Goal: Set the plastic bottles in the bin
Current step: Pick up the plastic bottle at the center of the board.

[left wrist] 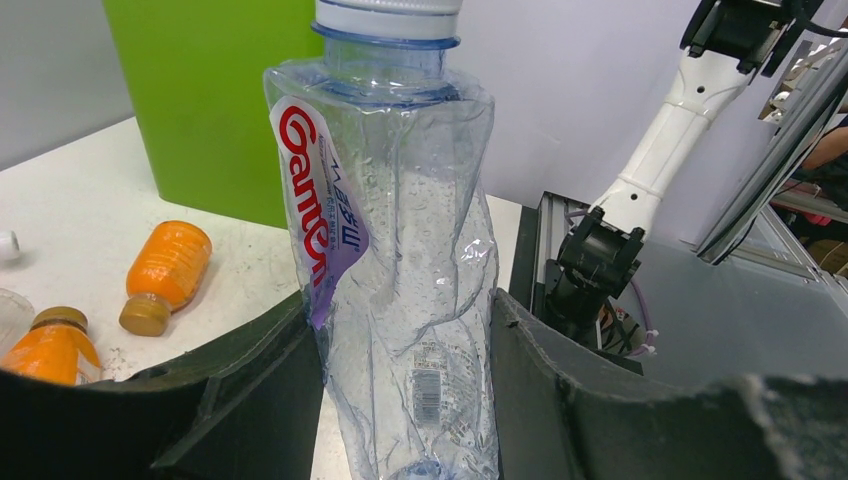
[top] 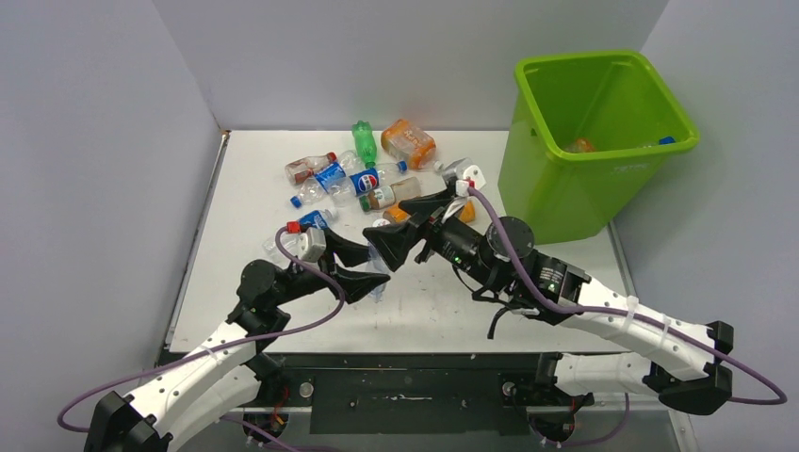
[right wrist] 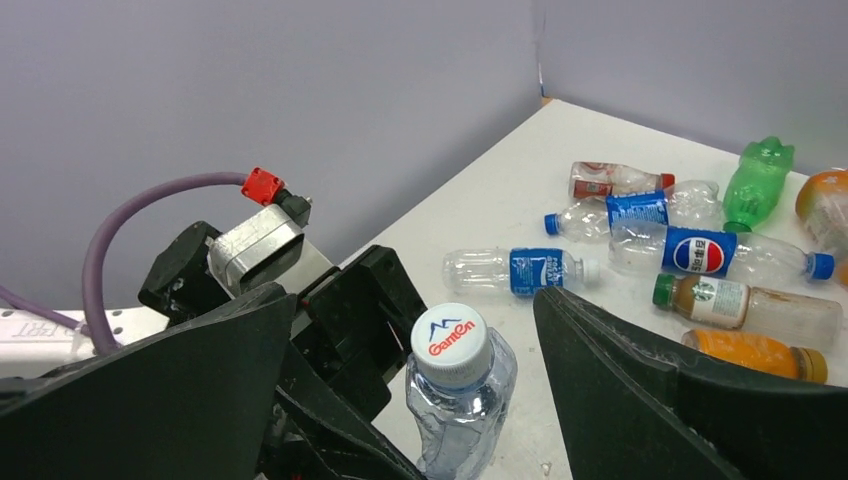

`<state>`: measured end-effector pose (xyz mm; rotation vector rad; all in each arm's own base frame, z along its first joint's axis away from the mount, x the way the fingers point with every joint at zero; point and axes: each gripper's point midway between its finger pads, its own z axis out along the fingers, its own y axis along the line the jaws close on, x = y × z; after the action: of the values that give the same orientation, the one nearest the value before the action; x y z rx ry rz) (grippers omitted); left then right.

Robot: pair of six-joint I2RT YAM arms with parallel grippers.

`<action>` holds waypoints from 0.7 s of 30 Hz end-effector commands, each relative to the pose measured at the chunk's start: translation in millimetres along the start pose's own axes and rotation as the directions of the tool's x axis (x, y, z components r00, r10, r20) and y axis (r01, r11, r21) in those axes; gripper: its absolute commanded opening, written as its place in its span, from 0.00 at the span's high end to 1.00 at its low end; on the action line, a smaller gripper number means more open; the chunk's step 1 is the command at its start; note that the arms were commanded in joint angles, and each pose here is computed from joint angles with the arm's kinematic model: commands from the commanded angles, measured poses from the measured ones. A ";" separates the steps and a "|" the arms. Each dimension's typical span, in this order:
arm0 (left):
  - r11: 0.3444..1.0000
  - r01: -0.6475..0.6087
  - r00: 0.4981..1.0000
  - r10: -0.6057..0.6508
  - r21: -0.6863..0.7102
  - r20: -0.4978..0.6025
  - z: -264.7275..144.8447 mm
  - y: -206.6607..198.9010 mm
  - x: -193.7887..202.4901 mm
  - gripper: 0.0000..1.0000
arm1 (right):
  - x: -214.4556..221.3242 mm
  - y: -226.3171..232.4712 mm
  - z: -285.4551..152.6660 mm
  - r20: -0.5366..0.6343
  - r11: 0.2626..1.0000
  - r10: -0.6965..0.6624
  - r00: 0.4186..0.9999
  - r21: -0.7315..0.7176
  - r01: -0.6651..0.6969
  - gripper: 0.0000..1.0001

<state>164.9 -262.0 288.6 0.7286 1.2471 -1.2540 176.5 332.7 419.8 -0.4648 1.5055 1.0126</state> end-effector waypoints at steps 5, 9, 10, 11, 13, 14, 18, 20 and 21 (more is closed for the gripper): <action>0.998 -0.061 0.997 0.061 -0.011 0.041 6.6 -2.3 -26.2 0.80 | 15.0 -9.4 6.4 -0.057 0.987 -0.093 0.994 0.128 0.100 0.14; 0.998 -0.058 0.997 0.059 -0.008 0.044 6.6 -3.8 -27.1 0.80 | 20.2 -13.3 10.8 -0.077 0.981 -0.099 0.992 0.159 0.110 0.28; 0.998 -0.061 0.997 0.061 -0.006 0.047 6.5 -4.6 -27.9 0.80 | 22.2 -13.7 11.9 -0.083 0.980 -0.100 0.992 0.162 0.112 0.31; 0.998 -0.059 0.997 0.059 -0.006 0.047 6.5 -5.0 -27.7 0.80 | 24.4 -15.1 12.7 -0.089 0.979 -0.099 0.991 0.169 0.113 0.34; 0.998 -0.060 0.997 0.060 -0.012 0.050 6.3 -4.5 -28.1 0.80 | 29.3 -17.8 13.7 -0.100 0.977 -0.093 0.991 0.184 0.110 0.37; 0.998 -0.060 0.997 0.060 -0.013 0.049 6.3 -4.7 -28.2 0.80 | 31.0 -19.5 13.8 -0.103 0.975 -0.088 0.991 0.194 0.107 0.37; 0.998 -0.064 0.997 0.064 -0.005 0.047 6.5 -7.8 -28.2 0.80 | 38.9 -24.8 14.1 -0.102 0.972 -0.068 0.992 0.219 0.089 0.44; 0.998 -0.064 0.997 0.064 -0.003 0.047 6.5 -9.3 -27.5 0.80 | 40.6 -25.8 14.3 -0.101 0.971 -0.059 0.993 0.225 0.080 0.51; 0.998 -0.067 0.997 0.067 -0.003 0.046 6.6 -9.8 -27.3 0.80 | 41.1 -26.0 14.5 -0.100 0.971 -0.058 0.993 0.226 0.079 0.54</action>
<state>164.0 -264.2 287.5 0.7301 1.2684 -1.2351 193.6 342.6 361.2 -0.4710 1.6800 0.7389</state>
